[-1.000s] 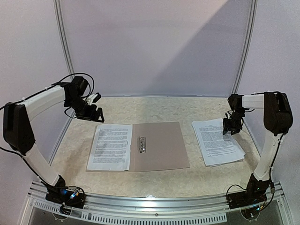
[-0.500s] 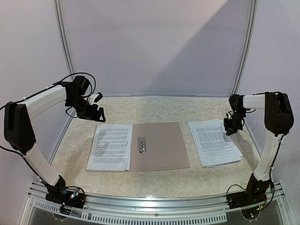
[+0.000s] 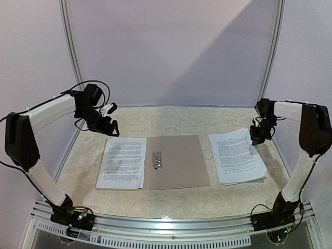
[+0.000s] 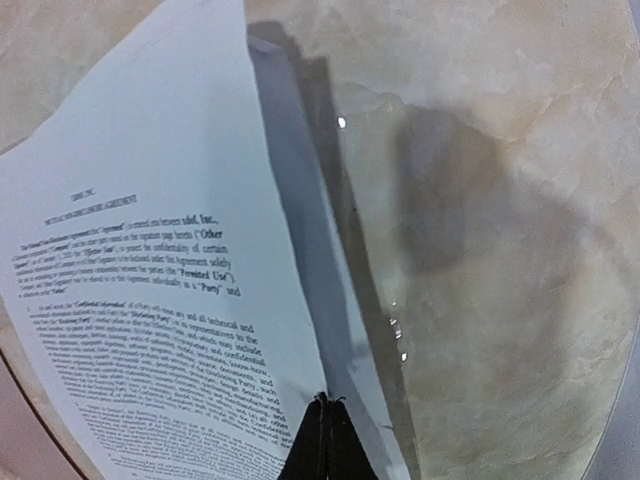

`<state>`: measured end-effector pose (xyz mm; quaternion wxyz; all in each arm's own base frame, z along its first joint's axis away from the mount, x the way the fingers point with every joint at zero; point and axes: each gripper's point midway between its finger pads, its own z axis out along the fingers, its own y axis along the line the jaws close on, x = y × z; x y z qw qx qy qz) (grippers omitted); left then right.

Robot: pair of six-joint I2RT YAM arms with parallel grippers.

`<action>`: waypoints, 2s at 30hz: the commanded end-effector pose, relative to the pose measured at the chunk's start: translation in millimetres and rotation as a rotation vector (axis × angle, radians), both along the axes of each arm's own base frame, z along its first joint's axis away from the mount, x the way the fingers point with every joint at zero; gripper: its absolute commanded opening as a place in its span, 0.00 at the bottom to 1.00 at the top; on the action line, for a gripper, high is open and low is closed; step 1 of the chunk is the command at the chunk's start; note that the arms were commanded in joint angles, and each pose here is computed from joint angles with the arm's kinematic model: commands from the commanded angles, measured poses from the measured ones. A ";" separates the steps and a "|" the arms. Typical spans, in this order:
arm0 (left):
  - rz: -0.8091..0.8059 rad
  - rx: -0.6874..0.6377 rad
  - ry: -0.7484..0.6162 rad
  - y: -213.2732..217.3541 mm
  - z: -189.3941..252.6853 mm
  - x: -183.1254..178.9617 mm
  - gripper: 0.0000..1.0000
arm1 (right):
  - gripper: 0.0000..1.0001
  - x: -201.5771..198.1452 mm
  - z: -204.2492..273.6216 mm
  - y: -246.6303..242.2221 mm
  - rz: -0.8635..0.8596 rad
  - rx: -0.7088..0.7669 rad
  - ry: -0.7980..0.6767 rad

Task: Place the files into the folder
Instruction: Pick up the file from the center of the board.

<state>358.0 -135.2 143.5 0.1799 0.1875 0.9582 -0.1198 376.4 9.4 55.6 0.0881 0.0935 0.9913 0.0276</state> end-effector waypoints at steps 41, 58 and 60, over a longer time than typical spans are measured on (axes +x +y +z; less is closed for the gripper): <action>-0.451 -0.309 0.123 -434.1 -142.2 -59.0 0.61 | 0.00 -17.6 17.8 46.8 -0.012 0.257 -0.051; -0.403 -0.252 0.171 -421.5 -170.8 -62.3 0.58 | 0.55 -31.8 -23.8 30.9 -0.099 0.185 0.002; -0.403 -0.249 0.169 -420.6 -170.7 -61.5 0.58 | 0.59 -32.9 -28.3 29.4 -0.113 0.181 0.010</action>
